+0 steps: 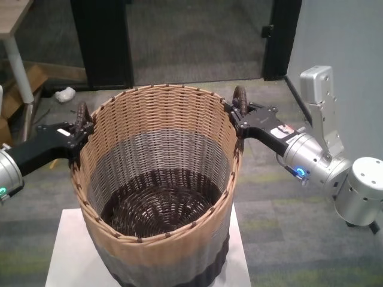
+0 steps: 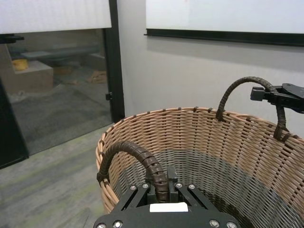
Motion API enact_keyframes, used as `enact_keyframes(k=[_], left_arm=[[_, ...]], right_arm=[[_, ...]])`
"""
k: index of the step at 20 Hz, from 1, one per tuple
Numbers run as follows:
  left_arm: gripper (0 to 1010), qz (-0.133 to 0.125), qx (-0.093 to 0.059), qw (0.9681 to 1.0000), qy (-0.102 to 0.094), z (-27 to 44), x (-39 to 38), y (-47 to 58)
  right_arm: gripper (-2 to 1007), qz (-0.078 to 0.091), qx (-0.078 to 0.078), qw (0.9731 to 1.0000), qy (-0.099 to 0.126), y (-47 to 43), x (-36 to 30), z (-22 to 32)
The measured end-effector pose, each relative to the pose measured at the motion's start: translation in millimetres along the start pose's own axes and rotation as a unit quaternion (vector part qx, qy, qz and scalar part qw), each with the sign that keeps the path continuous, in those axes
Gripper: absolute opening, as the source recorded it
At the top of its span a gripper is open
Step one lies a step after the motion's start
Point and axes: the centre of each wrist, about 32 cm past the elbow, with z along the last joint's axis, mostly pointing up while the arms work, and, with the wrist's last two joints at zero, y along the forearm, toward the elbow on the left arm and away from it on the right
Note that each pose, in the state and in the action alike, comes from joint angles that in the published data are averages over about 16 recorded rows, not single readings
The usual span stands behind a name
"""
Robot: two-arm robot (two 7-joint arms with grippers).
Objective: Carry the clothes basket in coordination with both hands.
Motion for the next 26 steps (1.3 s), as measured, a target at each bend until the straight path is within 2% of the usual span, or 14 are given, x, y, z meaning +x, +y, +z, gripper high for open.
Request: enact_keyframes(k=[15,21,26], left_arm=[[167,0.008,0.025,0.9997,0.005,-13.6,5.4,-2.6],[167,0.012,0.037,0.9991,0.018,-21.7,8.3,-1.7],[166,0.020,0.053,0.9978,0.034,-32.7,10.2,-0.5]], right_arm=[[145,0.002,-0.020,0.9998,0.004,8.7,-3.6,-19.8],[145,0.003,-0.032,0.9995,0.007,12.1,-5.1,-29.1],[144,0.003,-0.043,0.9990,0.011,14.6,-5.8,-37.5]])
